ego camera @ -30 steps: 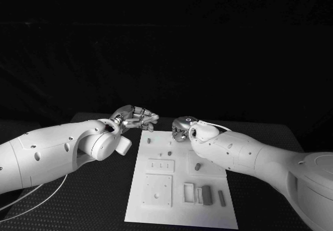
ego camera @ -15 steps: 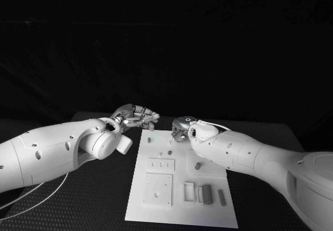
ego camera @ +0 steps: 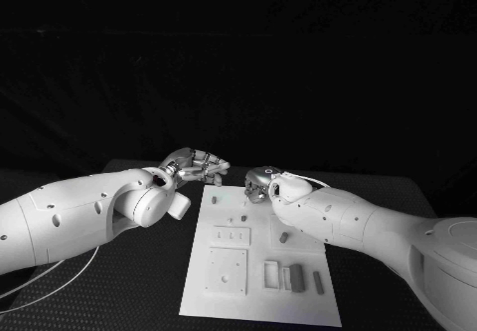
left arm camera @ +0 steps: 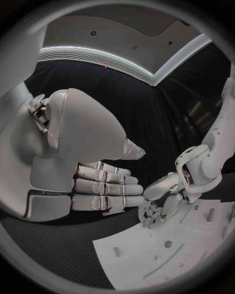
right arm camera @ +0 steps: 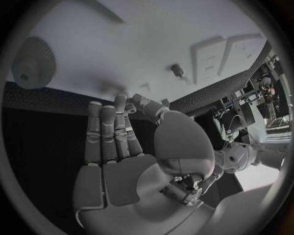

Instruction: Assemble the parts on the task board

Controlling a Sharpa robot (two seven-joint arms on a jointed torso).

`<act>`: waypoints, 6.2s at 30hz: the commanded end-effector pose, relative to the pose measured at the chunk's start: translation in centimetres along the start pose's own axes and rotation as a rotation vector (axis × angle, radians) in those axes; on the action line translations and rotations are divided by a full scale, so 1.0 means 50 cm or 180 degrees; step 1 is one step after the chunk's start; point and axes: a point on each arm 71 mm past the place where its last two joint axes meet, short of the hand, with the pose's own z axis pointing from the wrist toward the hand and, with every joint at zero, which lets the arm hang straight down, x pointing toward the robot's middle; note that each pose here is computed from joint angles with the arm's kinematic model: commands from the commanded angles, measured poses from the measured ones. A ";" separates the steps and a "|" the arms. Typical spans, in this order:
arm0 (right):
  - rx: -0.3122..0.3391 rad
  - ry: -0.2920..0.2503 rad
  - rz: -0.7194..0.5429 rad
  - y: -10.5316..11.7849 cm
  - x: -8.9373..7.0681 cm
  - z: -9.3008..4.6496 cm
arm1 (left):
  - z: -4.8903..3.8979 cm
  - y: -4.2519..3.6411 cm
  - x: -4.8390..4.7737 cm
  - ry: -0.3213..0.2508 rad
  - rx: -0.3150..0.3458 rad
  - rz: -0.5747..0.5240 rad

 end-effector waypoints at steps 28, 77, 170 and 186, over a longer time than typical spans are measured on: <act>-0.0048 -0.0235 0.0272 -0.014 -0.010 -0.015 | -0.001 -0.004 -0.010 -0.0038 0.0043 0.0015; 0.0236 0.0237 0.0541 -0.213 0.032 -0.092 | 0.006 0.034 -0.055 -0.0152 -0.0052 0.0040; 0.0268 0.0341 0.0409 -0.203 0.024 -0.079 | -0.006 0.029 -0.046 -0.0086 -0.0048 0.0064; 0.0246 0.0022 0.0276 -0.194 0.008 -0.079 | -0.009 0.029 -0.048 -0.0108 -0.0046 0.0066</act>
